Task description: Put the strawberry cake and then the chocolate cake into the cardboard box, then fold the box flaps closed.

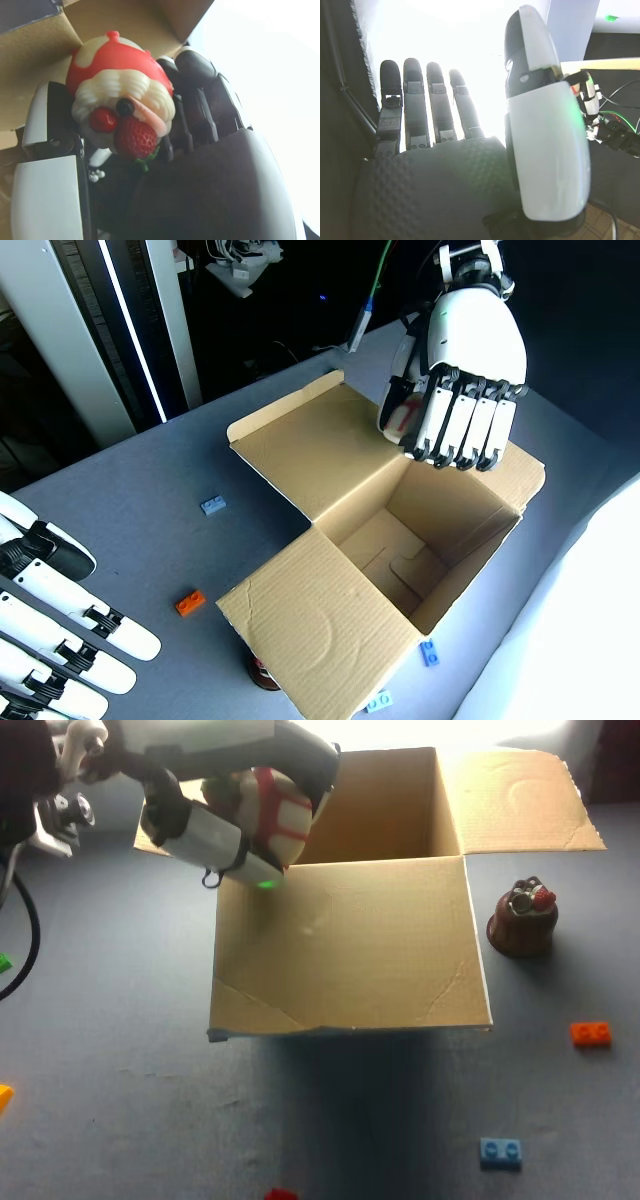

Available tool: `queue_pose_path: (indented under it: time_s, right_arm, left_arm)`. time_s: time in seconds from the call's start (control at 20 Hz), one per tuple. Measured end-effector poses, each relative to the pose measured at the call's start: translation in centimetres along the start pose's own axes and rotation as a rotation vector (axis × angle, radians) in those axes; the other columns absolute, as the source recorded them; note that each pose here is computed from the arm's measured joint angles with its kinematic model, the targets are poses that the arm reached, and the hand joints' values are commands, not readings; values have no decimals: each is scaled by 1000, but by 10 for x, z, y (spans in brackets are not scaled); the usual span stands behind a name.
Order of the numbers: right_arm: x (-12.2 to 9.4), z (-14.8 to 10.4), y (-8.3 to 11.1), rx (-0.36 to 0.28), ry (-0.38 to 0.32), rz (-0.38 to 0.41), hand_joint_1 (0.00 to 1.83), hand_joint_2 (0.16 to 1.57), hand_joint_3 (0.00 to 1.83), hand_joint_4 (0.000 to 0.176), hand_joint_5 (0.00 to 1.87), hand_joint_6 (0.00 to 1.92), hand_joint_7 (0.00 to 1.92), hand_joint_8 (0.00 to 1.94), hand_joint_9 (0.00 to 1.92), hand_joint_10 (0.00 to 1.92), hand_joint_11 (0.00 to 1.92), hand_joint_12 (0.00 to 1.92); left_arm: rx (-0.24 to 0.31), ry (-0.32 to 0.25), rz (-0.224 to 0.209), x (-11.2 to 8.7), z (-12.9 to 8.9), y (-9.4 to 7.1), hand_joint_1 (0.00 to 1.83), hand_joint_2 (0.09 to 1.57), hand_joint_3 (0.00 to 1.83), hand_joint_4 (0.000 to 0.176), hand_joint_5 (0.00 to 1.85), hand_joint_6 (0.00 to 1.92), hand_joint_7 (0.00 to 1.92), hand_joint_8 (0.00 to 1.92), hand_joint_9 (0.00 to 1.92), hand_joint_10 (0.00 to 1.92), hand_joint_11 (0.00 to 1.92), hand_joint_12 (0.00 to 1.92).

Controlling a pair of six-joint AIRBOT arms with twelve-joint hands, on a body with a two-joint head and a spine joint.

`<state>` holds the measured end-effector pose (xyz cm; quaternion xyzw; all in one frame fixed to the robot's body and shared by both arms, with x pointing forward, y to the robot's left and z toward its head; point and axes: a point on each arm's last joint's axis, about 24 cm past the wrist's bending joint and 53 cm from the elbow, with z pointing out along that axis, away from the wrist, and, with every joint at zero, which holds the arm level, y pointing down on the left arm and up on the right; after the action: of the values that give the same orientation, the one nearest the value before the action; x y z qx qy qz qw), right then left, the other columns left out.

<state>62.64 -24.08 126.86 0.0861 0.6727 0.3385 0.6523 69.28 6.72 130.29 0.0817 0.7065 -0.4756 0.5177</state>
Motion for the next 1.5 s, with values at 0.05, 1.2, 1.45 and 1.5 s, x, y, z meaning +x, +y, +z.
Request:
queue_pose_path:
  time_s: [0.05,1.2,1.45,1.5]
  right_arm:
    - [0,0,0,0,0,0,839,1090,4,0,151,2,225,3,301,5,0,930]
    - [-1,0,0,-1,-5,2,810,1115,0,0,166,5,237,4,285,5,0,905]
    - [-1,0,0,-2,-6,2,825,1103,0,0,158,0,228,0,275,3,0,885]
    - [-2,0,1,-3,-7,0,826,1104,0,0,145,0,227,0,276,3,0,883]
  left_arm:
    - [0,-4,10,-2,1,0,1086,1337,3,1,546,1555,617,1655,424,1687,330,1921]
    - [15,-3,73,5,24,-11,905,1037,0,12,361,124,464,118,391,625,75,1484]
    - [14,-5,89,2,26,-8,775,964,0,37,324,0,405,0,447,190,22,1359]
    - [13,-6,91,1,26,-8,773,956,0,38,315,0,400,0,455,154,13,1367]
